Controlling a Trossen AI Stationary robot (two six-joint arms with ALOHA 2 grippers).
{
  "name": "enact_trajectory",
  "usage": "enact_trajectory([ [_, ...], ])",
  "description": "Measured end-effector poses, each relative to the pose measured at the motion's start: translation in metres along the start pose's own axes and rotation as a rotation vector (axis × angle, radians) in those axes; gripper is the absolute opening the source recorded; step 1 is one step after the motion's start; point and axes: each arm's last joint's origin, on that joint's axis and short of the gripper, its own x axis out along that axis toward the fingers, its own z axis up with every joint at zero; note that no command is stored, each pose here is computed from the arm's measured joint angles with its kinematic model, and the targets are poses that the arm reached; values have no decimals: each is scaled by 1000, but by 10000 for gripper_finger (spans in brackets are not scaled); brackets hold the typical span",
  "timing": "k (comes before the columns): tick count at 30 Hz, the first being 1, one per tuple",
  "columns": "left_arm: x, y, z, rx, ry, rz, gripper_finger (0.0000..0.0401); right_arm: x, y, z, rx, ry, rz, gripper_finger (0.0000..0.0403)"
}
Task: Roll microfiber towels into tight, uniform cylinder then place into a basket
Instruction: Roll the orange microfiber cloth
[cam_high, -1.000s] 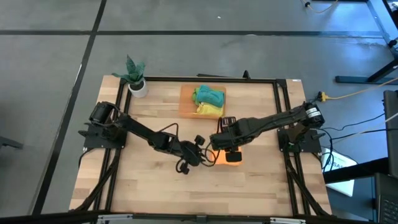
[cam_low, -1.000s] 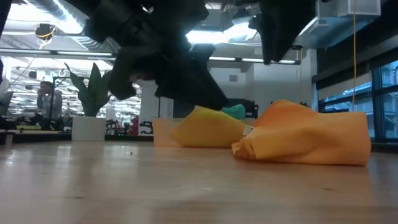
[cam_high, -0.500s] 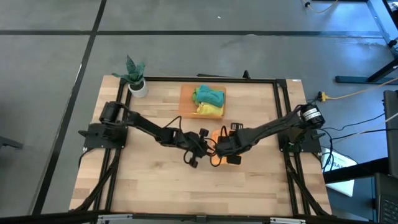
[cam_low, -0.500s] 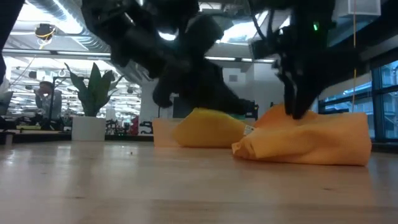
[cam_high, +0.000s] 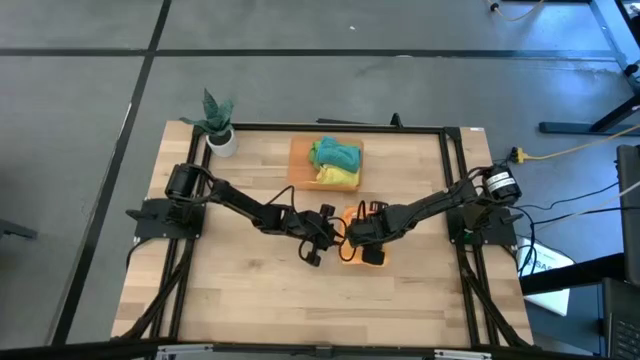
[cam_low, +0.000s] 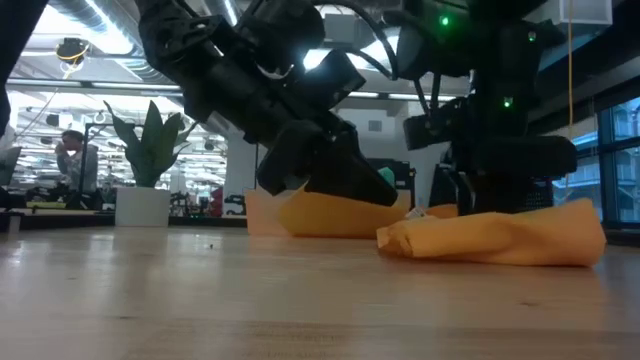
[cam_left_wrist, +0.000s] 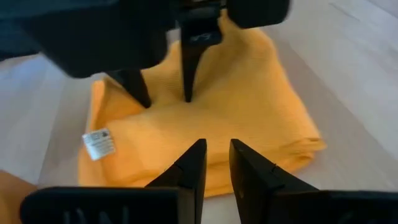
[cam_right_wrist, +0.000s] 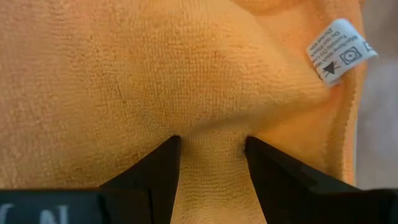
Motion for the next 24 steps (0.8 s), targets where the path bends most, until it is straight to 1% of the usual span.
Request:
enact_trajectory([
  [2, 0, -2, 1, 4, -1, -6, 60, -2, -1, 1, 1, 12, -5, 187],
  [4, 0, -5, 2, 21, -4, -12, 60, -10, -1, 6, 4, 3, -2, 187],
  [8, -1, -12, 4, 93, -8, -29, 60, -42, 2, 18, 28, -78, 24, 187],
  [13, -2, -19, 6, 103, -17, -41, 60, -75, 21, 13, -29, -170, 84, 187],
  [18, -2, -24, 7, 110, -15, -52, 60, -81, 51, -2, -161, -168, 127, 187],
  [24, -3, -24, 8, 113, -26, -51, 60, -64, 75, -10, -275, -128, 114, 187],
])
